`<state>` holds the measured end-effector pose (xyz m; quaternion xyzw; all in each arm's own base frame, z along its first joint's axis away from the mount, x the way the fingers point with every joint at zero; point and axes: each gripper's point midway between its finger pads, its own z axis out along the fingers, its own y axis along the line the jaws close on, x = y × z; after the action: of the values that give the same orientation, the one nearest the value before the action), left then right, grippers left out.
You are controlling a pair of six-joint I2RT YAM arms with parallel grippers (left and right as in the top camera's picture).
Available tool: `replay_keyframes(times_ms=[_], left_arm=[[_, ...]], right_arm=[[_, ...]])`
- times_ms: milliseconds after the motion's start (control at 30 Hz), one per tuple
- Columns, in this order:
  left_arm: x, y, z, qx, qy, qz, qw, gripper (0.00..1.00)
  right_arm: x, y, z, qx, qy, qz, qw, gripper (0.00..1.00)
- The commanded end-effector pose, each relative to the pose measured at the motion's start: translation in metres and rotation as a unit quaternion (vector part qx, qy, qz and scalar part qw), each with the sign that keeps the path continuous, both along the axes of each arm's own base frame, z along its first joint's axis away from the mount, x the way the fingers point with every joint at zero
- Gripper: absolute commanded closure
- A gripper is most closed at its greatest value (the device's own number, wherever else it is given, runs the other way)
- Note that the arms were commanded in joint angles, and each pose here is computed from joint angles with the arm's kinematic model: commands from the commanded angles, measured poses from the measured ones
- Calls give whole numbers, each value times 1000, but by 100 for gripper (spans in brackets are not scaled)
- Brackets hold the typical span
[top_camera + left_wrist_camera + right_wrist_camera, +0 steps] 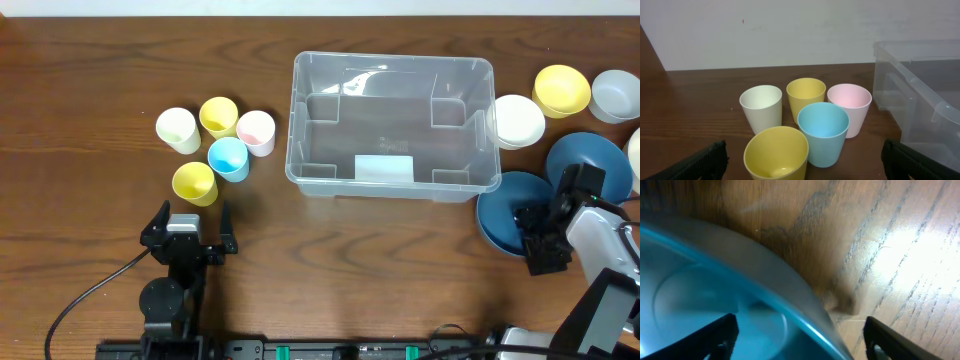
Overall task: Pack container
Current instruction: 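Move the right gripper down to the rim of the front teal bowl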
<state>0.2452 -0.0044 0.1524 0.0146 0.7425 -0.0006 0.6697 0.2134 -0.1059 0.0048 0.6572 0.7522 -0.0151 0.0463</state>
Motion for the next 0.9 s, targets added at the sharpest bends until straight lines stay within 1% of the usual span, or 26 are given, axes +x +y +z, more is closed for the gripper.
replay_keyframes(times_ms=[0,100,300,367,433,567,600,767,867], left_arm=[[-1,-1,-15,6,23,-6,1000,2],[-1,-1,-15,6,23,-6,1000,2],[-1,-1,-15,6,23,-6,1000,2],[-1,-1,-15,6,24,-6,1000,2],[-1,-1,-15,6,23,-6,1000,2],[-1,-1,-15,6,23,-6,1000,2],[-1,-1,-15,6,23,-6,1000,2],[-1,-1,-15,6,23,-6,1000,2],[-1,-1,-15,6,23,-6,1000,2]], right_arm=[[-4,-1,-1,-1,6,1,1000,22],[-2,-2,2,-4,0,2,1000,22],[2,-3,20,-17,-23,19,999,28],[4,-4,29,-24,-40,28,999,36],[5,-4,36,-29,-50,31,998,36],[6,-5,48,-40,-71,31,996,47],[6,-5,50,-41,-74,31,996,48],[3,-3,49,-38,-67,31,997,46],[3,-4,48,-39,-66,31,997,46]])
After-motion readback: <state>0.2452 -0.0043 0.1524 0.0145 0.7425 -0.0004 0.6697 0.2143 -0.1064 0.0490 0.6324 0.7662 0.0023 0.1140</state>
